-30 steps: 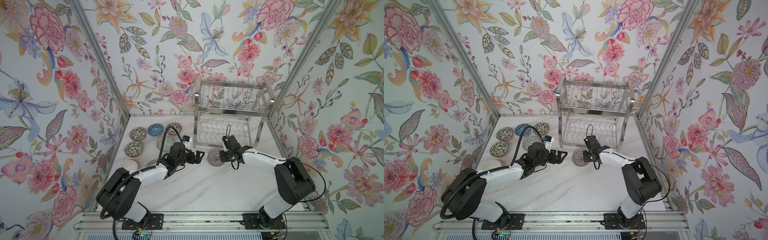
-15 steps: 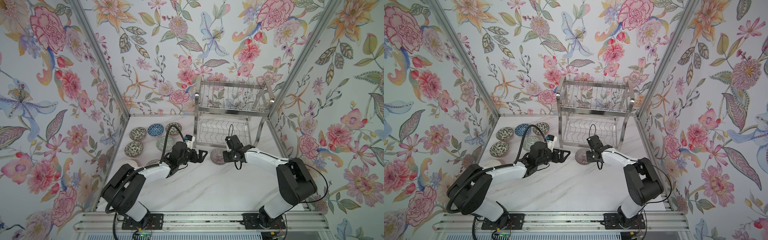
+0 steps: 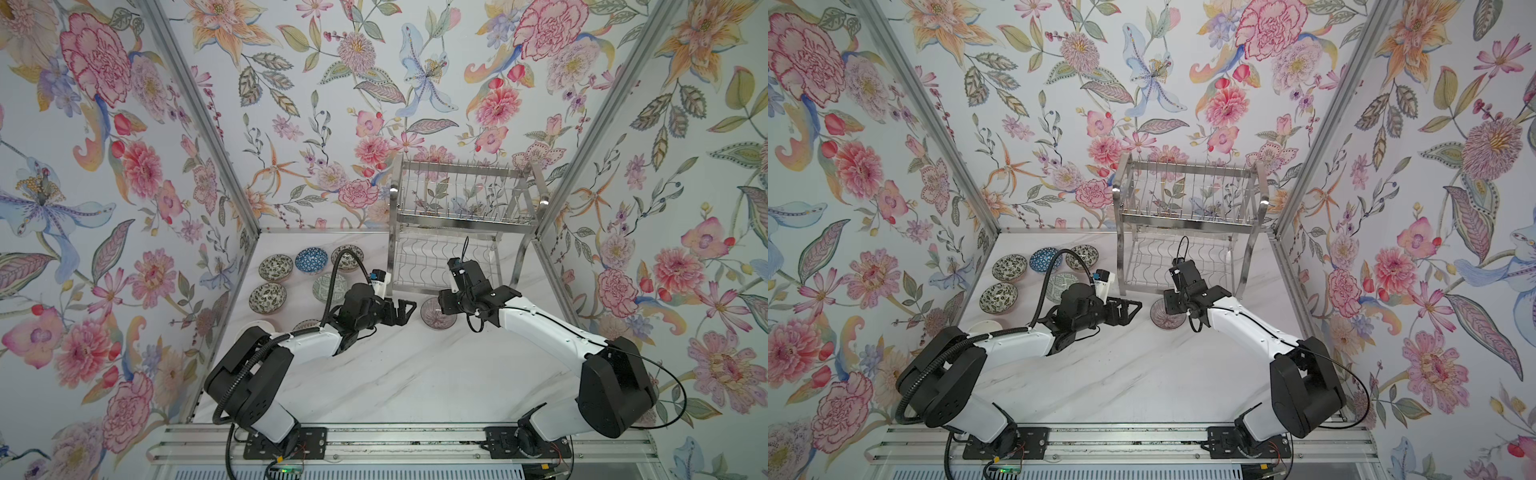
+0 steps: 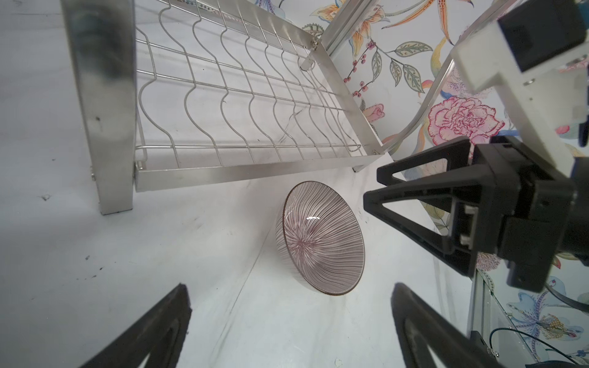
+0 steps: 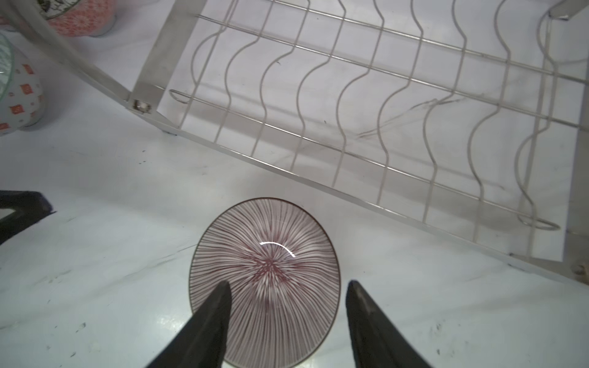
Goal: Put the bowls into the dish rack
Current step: 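Carry the bowl to the rack with the right gripper while the left gripper follows, then lower the held bowl edge-down into the rack's wire slots with the right gripper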
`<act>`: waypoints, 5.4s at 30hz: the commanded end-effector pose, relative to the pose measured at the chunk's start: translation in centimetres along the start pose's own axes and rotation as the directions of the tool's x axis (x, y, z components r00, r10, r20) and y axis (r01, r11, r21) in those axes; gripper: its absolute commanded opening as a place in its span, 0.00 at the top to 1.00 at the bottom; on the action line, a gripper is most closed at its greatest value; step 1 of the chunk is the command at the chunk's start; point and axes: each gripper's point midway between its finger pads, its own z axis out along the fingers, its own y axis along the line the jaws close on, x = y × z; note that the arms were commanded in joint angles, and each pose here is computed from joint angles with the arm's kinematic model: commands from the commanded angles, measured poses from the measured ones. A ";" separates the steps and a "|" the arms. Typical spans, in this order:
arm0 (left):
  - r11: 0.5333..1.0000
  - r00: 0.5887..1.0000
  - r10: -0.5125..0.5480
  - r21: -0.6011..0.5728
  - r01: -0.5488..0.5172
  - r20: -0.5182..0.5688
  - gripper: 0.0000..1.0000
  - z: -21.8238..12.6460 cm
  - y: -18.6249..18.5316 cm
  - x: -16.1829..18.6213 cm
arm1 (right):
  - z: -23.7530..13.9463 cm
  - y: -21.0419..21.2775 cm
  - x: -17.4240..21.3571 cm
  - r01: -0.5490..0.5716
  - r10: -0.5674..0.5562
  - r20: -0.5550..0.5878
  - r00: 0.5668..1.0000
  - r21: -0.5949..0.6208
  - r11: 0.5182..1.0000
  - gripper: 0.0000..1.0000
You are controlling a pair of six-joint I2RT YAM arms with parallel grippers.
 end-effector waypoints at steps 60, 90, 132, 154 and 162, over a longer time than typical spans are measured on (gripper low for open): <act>0.997 0.995 0.063 -0.048 -0.060 0.072 0.01 -3.0 0.3 -2.5 | -2.2 9.7 -1.2 0.041 0.069 0.209 0.976 -0.482 0.875 1.00; 0.975 0.970 0.177 -0.162 -0.150 0.169 0.01 -2.1 -0.7 -8.9 | -3.3 6.0 -12.2 -0.073 0.481 0.317 0.817 -0.772 0.631 1.00; 0.918 0.952 0.299 -0.291 -0.268 0.067 0.01 4.5 -2.1 -8.8 | 5.1 2.8 -21.5 -0.095 0.664 0.202 0.720 -0.919 0.383 1.00; 0.890 0.945 0.325 -0.351 -0.291 0.041 0.00 6.0 -1.4 -10.4 | 9.3 2.4 -23.8 -0.058 0.679 0.209 0.704 -0.936 0.348 1.00; 0.887 0.946 0.322 -0.359 -0.291 0.027 0.01 6.6 -1.0 -10.4 | 11.7 2.1 -24.3 -0.084 0.678 0.201 0.707 -0.928 0.362 1.00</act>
